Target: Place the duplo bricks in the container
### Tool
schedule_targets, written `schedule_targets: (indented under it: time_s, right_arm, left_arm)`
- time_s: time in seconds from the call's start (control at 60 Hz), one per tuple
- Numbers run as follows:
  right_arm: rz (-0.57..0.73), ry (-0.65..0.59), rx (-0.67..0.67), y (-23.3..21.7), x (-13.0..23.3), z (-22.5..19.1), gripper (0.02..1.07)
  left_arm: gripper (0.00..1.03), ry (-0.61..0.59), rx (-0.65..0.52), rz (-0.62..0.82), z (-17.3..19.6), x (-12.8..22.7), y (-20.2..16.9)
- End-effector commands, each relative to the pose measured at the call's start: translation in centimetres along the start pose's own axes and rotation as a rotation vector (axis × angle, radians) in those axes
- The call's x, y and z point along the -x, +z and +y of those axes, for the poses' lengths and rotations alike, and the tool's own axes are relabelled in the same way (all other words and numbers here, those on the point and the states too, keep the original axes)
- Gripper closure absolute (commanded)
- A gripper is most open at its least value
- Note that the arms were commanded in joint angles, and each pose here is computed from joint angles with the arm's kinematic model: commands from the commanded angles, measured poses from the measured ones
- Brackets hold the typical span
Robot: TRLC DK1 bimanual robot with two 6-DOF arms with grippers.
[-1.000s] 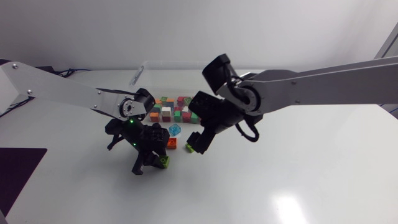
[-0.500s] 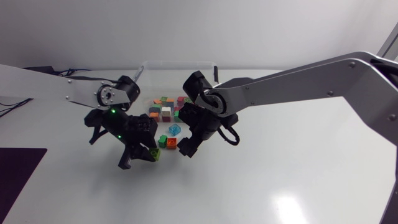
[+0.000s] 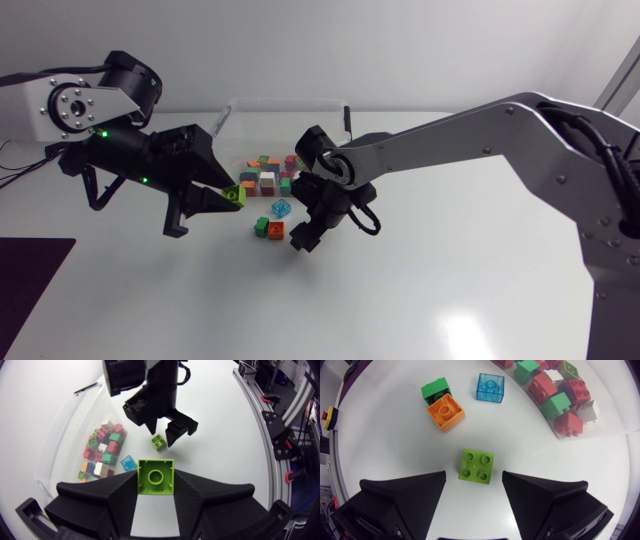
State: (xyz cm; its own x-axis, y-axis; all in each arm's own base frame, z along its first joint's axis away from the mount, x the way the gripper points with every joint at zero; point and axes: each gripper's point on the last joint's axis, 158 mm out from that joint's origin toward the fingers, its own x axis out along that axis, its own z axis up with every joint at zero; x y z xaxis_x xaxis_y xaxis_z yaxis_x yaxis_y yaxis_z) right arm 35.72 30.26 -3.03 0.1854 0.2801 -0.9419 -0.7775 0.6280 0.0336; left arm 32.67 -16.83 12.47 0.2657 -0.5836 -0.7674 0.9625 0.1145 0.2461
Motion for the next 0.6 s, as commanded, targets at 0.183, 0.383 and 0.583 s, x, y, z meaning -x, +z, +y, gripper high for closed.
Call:
schedule_targets:
  time_s: [0.183,0.383,0.583]
  right_arm:
    - [0.028,-0.007,-0.031,0.1,-1.7,-0.6,0.42]
    - [0.05,-0.007,-0.035,-0.1,-2.6,-0.5,0.58]
    - [0.043,-0.002,-0.03,-0.1,-1.5,-0.4,0.75]
  left_arm:
    - [0.74,0.183,0.073,-0.106,4.7,3.8,3.0]
    - [0.74,0.281,0.133,-0.172,7.7,5.7,4.1]
    - [0.74,0.373,0.22,-0.244,11.6,6.9,4.9]
